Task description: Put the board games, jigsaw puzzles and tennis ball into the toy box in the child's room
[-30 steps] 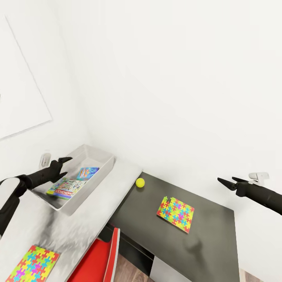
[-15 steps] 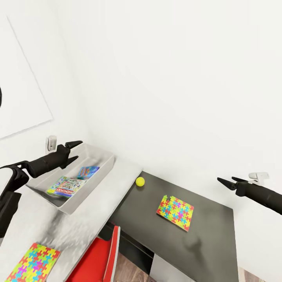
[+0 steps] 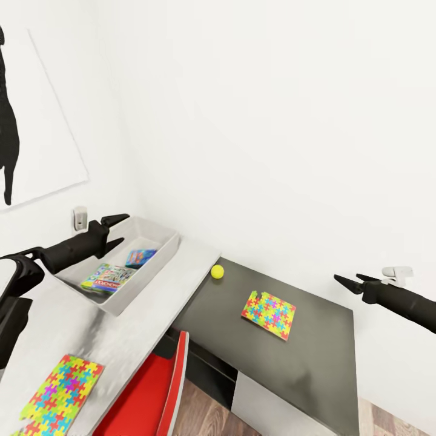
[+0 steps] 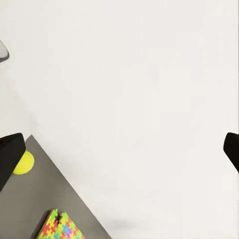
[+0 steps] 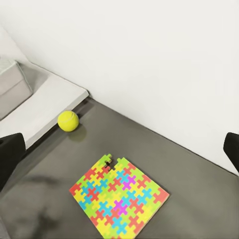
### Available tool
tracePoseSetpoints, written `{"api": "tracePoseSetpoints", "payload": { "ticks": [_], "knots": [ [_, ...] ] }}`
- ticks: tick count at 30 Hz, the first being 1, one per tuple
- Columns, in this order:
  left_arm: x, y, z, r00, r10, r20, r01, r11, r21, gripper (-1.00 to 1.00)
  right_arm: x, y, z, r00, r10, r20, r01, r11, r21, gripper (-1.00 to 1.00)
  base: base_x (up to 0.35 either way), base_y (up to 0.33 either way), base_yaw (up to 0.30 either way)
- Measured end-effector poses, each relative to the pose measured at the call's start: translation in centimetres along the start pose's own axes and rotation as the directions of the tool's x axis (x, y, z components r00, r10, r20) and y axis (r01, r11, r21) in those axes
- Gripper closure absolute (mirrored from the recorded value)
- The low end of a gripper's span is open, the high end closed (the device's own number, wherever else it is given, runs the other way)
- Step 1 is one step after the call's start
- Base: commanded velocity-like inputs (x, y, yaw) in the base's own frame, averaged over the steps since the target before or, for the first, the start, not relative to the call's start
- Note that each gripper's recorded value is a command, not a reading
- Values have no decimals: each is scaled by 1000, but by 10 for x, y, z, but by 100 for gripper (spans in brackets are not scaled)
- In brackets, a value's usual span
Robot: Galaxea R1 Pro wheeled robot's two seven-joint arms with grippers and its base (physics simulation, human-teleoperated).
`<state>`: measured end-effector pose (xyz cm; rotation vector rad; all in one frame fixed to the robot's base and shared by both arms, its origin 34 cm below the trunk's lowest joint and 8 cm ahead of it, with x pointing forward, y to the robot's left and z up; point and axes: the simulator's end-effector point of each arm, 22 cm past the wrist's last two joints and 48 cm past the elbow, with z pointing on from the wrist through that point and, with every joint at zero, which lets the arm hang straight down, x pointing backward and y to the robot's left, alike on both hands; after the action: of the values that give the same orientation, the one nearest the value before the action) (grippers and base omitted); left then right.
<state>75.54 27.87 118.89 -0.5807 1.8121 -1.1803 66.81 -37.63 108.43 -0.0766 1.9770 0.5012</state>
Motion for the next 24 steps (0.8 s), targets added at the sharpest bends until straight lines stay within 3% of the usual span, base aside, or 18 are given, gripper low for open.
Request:
{"api": "tracePoseSetpoints", "payload": {
  "ticks": [7,8,10,13,16,24],
  "knots": [
    [1,-16,-6,1000,-23,-16,24,998,64,-100,0,-3,2,1000,0,-6,0,1000,19,-100,-6,1,0],
    [-11,-23,-18,999,-35,-8,35,994,108,-100,1,-9,3,1000,-6,-15,6,999,50,-100,0,0,0],
    [-31,-22,-37,999,-43,23,40,991,129,-100,3,-13,5,1000,-13,-28,15,997,78,-100,0,0,0],
    [-52,-6,-66,997,-41,58,35,994,108,-100,6,-10,12,999,-27,-46,31,996,86,-100,0,0,2],
    [-56,7,-79,997,-42,65,37,996,84,-100,9,-8,16,998,-33,-57,38,995,90,-100,0,0,80],
    [-57,16,-87,997,-42,64,38,997,64,-100,9,-22,21,998,-6,-69,17,987,162,-100,0,0,222]
  ]
}}
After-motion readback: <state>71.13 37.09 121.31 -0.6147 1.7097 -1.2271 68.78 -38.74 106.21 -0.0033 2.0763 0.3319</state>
